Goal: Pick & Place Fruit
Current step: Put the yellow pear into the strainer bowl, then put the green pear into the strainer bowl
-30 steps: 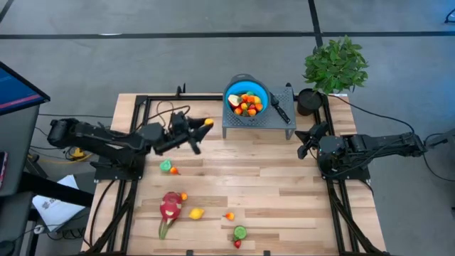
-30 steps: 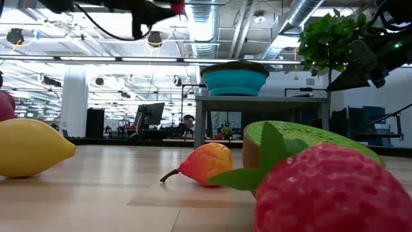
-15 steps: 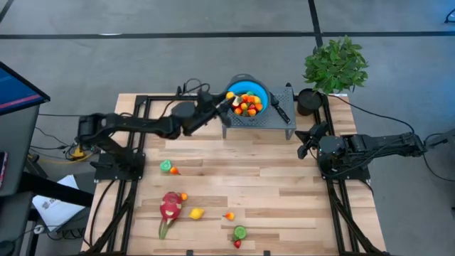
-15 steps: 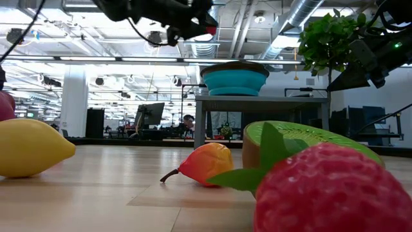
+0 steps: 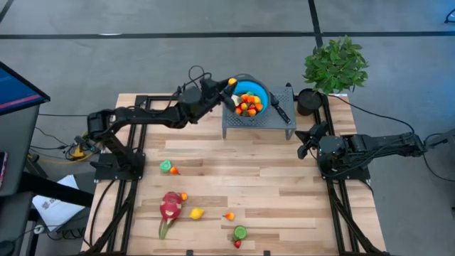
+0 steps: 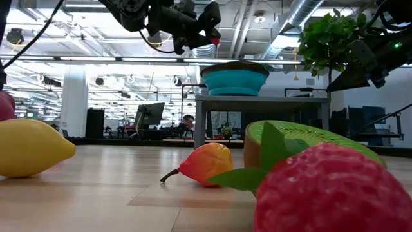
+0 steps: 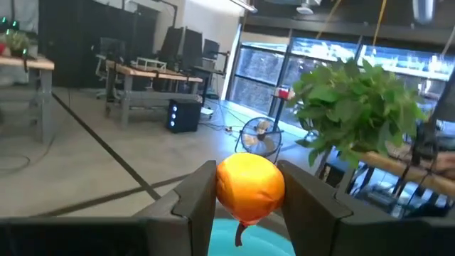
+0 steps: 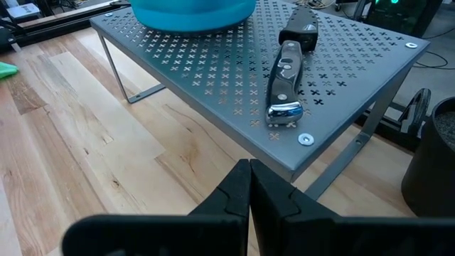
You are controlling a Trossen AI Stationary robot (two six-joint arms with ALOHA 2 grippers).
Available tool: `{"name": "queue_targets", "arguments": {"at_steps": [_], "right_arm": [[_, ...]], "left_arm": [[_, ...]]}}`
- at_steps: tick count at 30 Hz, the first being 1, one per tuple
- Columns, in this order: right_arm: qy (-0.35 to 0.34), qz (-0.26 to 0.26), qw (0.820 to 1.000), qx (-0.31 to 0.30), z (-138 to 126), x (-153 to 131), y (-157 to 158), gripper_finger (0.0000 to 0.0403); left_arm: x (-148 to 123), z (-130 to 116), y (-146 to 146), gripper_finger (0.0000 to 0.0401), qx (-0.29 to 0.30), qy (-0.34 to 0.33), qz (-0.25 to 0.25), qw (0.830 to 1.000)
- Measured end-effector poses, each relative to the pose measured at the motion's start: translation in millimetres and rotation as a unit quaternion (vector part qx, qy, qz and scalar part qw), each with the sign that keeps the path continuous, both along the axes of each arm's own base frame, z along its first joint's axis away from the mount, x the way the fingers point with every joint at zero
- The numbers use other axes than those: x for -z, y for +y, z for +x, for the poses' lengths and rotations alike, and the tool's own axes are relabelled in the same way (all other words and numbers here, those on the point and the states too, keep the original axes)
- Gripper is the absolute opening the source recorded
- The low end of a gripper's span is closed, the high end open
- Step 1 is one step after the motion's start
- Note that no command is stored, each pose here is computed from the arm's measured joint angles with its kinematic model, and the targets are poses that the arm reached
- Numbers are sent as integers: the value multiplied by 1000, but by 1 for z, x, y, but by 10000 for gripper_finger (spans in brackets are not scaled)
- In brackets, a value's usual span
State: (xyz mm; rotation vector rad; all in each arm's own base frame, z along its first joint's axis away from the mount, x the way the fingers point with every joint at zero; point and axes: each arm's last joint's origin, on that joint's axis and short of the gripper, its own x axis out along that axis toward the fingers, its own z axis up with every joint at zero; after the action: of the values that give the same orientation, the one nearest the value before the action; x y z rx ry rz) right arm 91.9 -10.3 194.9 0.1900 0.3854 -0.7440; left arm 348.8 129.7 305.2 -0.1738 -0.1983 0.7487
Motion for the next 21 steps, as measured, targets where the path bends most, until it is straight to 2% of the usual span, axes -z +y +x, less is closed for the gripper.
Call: {"name": "queue_targets", "arguments": {"at_steps": [4,11,21], "right_arm": [[0,0,1000,0,0,0,0,0],[2,-3,1000,-1,0,0,0,0],[3,-3,1000,-1,0,0,0,0]], "left_arm": [[-2,-2,2,136,0,-26,-23,999],[3,4,0,146,54,-6,-3,999],[4,4,0,253,59,-27,-30,997]]}}
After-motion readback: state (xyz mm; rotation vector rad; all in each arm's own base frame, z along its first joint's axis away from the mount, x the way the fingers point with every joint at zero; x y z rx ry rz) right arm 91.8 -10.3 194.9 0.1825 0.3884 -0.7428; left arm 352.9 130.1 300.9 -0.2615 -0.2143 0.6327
